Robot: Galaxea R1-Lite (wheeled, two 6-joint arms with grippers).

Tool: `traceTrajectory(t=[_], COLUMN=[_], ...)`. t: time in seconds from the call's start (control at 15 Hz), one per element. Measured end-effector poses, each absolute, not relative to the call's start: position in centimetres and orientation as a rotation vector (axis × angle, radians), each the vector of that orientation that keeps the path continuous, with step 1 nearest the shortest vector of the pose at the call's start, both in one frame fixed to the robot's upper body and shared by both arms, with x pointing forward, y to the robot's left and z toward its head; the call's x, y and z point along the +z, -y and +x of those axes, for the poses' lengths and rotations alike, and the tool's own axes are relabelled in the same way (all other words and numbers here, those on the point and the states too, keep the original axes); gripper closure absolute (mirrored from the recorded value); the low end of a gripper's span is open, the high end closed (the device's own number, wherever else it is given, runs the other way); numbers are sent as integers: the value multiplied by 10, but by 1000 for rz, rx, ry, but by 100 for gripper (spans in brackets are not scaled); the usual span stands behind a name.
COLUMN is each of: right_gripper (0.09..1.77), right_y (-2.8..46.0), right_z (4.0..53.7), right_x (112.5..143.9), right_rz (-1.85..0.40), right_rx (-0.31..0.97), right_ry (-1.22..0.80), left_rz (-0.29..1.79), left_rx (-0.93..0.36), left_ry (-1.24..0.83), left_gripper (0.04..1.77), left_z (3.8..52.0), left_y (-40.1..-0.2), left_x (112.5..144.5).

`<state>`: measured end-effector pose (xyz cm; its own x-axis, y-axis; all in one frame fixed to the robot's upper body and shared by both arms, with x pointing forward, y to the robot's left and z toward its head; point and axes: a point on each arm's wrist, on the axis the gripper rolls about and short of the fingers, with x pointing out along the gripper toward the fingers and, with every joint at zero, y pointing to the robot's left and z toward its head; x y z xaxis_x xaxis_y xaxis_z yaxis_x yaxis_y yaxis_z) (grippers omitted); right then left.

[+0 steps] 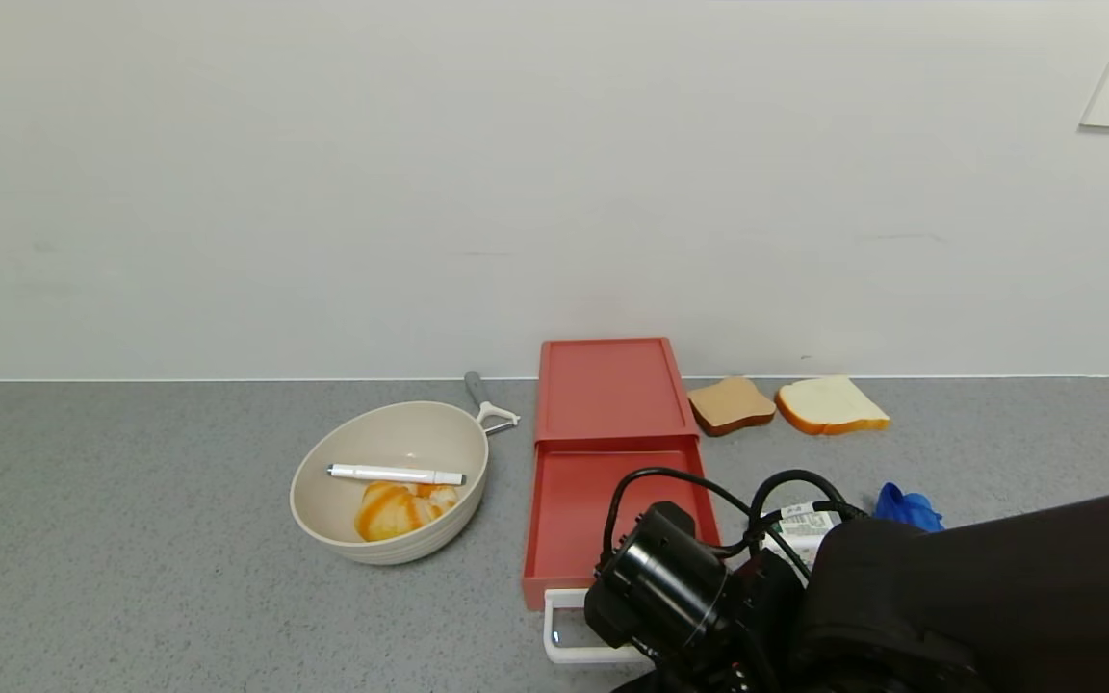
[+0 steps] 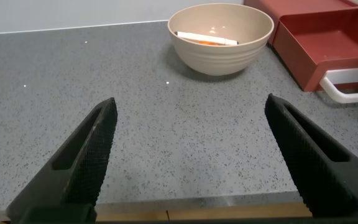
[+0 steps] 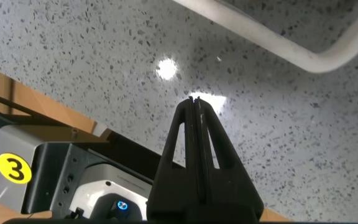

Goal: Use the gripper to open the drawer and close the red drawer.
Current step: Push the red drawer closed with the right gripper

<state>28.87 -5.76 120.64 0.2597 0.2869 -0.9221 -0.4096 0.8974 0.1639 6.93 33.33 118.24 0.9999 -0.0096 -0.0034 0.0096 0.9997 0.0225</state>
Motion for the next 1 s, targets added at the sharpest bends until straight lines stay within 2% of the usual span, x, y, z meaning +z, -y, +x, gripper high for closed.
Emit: traceTrajectory(t=[0.53,1.0], right_gripper=[174,174], right_y=[42,39], right_z=[288,284], right_x=[1197,1190], right_rz=[-156,-102], right_rx=[434,390], right_ry=[-1116,-1043], left_rz=[23,23], left_rx=[-9,-10], left_ry=[-3,-3], left_gripper=[9,9], left_z=[69,69], left_y=[-333,-333], left_x=[1182,1182])
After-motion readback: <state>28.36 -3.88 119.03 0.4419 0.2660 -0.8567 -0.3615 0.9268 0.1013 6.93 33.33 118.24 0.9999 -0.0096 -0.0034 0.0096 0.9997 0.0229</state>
